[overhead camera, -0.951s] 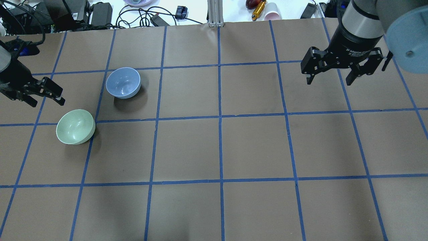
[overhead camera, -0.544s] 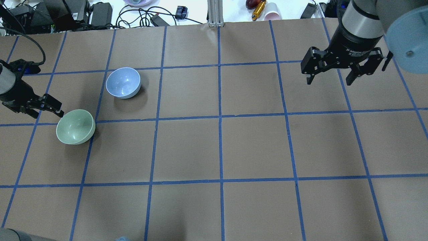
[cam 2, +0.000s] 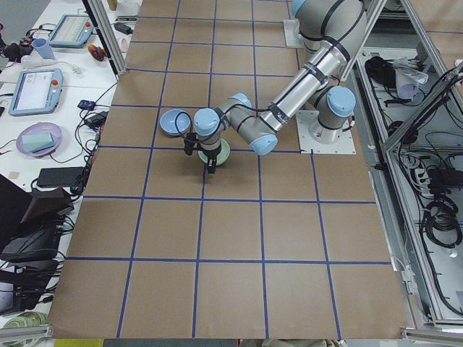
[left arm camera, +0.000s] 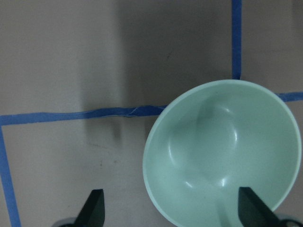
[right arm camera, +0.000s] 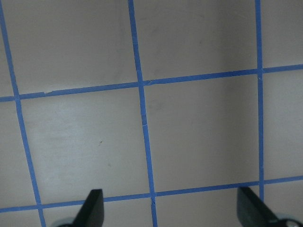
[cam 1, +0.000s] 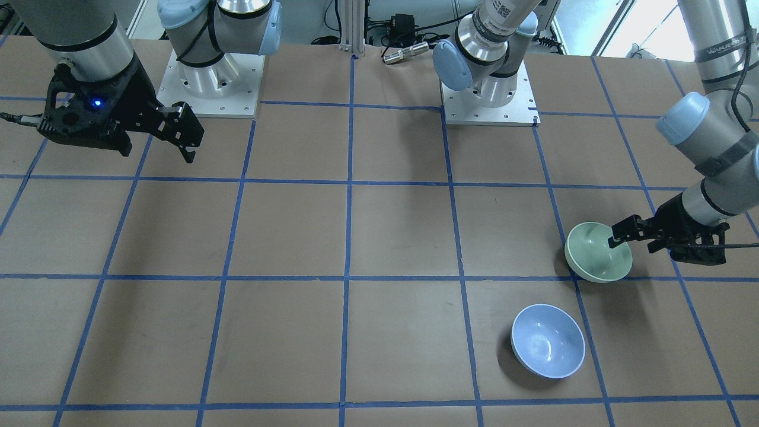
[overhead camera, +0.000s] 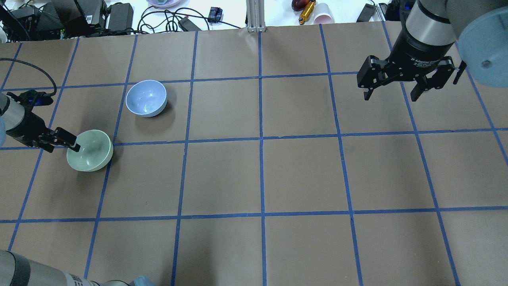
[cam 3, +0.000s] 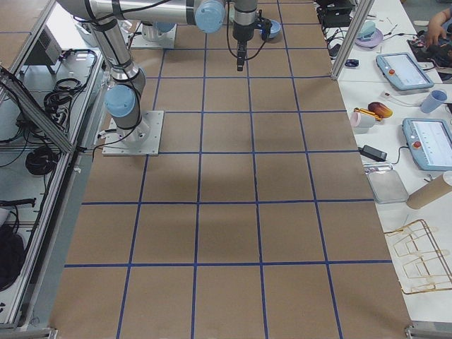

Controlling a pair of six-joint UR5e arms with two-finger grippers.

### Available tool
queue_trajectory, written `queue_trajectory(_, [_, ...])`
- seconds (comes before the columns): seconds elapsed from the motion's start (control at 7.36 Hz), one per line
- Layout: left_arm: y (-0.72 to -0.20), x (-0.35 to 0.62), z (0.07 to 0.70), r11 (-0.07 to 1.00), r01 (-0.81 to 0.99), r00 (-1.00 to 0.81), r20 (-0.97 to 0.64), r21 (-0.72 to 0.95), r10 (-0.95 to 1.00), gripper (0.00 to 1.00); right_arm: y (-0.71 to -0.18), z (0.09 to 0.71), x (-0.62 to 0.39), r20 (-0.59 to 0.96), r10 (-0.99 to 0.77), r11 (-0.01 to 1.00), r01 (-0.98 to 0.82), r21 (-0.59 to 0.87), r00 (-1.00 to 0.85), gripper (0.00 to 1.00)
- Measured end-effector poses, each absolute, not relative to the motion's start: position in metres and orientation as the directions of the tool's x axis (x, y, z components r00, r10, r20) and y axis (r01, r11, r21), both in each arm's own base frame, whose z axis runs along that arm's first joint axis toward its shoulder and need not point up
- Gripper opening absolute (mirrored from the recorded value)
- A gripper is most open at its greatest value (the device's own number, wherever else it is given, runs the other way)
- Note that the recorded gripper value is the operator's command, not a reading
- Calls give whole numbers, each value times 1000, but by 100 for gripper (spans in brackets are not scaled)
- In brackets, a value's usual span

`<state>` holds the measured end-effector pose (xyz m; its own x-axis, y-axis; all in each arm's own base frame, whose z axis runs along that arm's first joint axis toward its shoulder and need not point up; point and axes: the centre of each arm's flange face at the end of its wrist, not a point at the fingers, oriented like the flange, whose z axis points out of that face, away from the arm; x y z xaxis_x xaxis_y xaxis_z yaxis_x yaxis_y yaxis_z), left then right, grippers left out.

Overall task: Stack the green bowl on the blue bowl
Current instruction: 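Lower the left gripper onto the rim of the pale green bowl, then close the left gripper on the green bowl's rim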

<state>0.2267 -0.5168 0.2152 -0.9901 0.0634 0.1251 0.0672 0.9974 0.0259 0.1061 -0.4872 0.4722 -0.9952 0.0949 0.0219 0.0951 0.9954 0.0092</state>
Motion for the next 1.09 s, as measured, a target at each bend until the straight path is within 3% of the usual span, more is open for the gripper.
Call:
queue_trajectory(0.41, [-516,226,195,998,62,-986,153,14,59,98,-487,472,106,22,95,995,95,9,-995,100])
queue_trajectory(0.82, [-512,223,187,998,61,-983,172,27,55,85,-487,472,106,22,95,995,95,9,-995,100])
queue_trajectory(0.95, [-512,223,186,998,61,-983,175,29,55,77,-487,472,106,22,95,995,95,9,-995,100])
queue_trajectory(1.09, [-511,223,185,998,61,-983,176,29,55,54,-487,472,106,22,95,995,95,10,-995,100])
